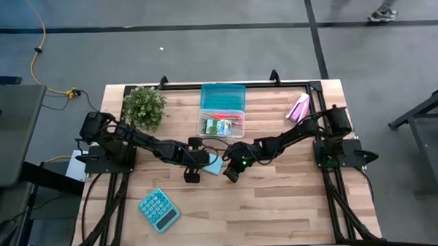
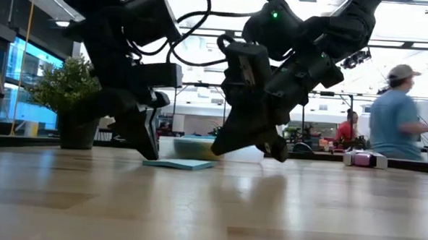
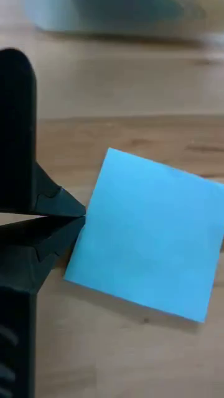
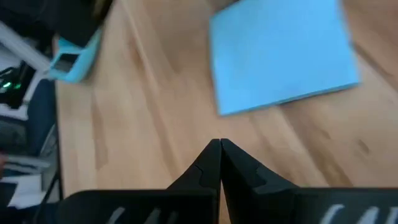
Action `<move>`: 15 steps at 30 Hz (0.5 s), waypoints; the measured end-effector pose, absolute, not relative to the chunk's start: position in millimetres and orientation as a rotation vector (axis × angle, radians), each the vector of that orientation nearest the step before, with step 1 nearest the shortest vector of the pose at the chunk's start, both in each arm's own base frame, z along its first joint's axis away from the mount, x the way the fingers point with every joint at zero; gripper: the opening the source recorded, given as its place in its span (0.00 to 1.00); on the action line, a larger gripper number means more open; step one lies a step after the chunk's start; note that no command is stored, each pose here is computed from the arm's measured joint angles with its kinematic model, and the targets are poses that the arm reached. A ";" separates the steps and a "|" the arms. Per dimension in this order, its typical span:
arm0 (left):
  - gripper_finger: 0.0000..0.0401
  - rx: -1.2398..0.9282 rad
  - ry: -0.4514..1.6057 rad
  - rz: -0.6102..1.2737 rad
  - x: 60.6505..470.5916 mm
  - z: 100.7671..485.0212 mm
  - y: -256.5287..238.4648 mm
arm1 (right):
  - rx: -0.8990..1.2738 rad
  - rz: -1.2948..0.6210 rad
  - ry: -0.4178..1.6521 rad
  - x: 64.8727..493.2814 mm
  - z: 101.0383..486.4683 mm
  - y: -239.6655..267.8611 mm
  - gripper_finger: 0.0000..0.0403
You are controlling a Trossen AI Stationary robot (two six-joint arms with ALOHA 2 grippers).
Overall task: Pack school essentials
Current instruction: Put the blue sticky note in the supply box
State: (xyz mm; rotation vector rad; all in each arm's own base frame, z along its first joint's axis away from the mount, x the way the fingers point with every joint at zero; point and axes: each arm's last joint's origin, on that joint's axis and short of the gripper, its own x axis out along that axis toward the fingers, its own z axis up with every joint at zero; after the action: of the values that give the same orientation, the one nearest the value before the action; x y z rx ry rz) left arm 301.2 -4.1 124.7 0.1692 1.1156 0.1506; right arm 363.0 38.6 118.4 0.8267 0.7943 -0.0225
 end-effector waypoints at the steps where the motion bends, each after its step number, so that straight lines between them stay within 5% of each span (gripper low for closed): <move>1: 0.00 0.155 1.116 0.136 301.4 124.5 -3.4 | 0.830 -0.036 0.794 363.1 117.1 38.4 0.00; 15: 0.00 -0.078 1.036 0.092 309.8 119.7 -31.7 | 0.777 -0.091 0.779 362.7 118.5 16.2 0.00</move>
State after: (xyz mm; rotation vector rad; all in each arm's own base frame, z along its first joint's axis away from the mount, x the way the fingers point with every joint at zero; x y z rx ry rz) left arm 309.8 -31.7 119.7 -0.0779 1.0356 0.0917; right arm 362.7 16.2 118.5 0.7767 0.7792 -0.0912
